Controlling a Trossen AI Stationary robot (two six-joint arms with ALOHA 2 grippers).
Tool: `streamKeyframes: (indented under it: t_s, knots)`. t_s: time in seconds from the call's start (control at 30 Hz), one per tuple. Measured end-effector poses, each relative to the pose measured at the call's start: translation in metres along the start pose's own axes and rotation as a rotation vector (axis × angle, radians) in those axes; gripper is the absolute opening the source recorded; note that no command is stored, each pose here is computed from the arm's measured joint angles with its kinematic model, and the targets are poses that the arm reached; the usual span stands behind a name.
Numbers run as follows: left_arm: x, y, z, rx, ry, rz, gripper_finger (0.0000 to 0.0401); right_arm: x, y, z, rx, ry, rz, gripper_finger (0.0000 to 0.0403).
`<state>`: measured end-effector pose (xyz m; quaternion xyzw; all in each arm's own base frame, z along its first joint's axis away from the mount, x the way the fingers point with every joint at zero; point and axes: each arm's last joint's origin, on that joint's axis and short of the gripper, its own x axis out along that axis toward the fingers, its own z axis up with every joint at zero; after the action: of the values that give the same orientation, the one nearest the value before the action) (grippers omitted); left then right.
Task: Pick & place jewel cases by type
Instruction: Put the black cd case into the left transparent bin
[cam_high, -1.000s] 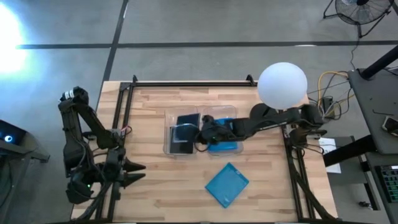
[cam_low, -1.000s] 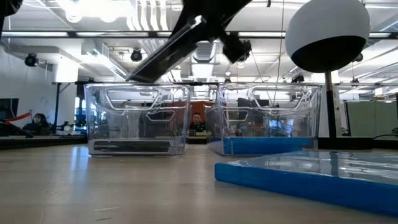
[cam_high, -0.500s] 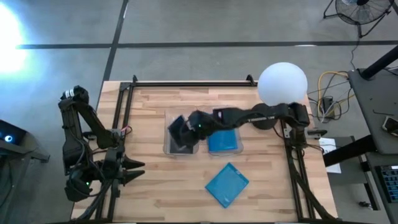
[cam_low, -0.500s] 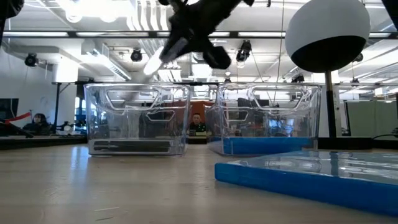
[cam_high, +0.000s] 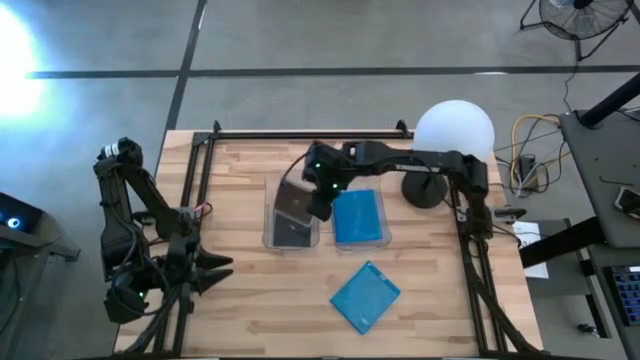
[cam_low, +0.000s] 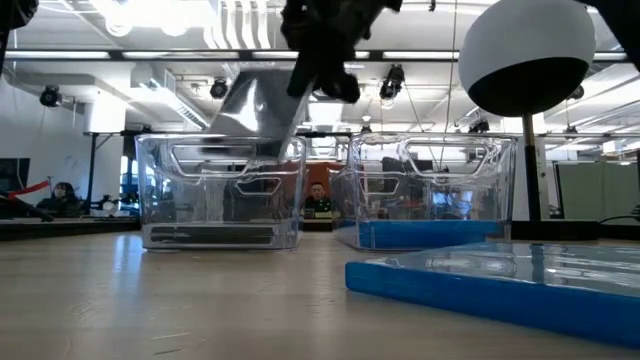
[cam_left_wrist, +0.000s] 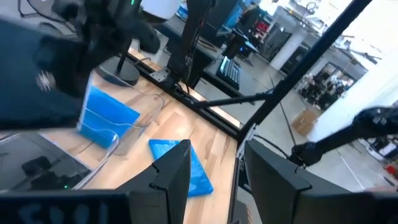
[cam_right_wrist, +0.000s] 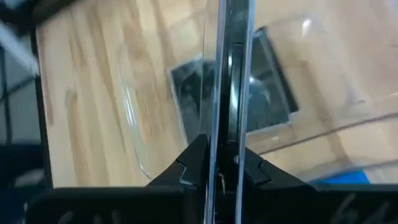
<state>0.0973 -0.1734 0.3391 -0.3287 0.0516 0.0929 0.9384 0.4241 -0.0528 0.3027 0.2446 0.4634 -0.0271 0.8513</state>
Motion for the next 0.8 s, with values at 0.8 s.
streamKeyframes:
  t_s: [0.8]
  knots:
    - [0.004, 0.002, 0.004, -0.136, -0.119, 0.043, 0.0133, 0.085, -0.028, 0.026, -0.181, 0.298, -0.01, 0.012]
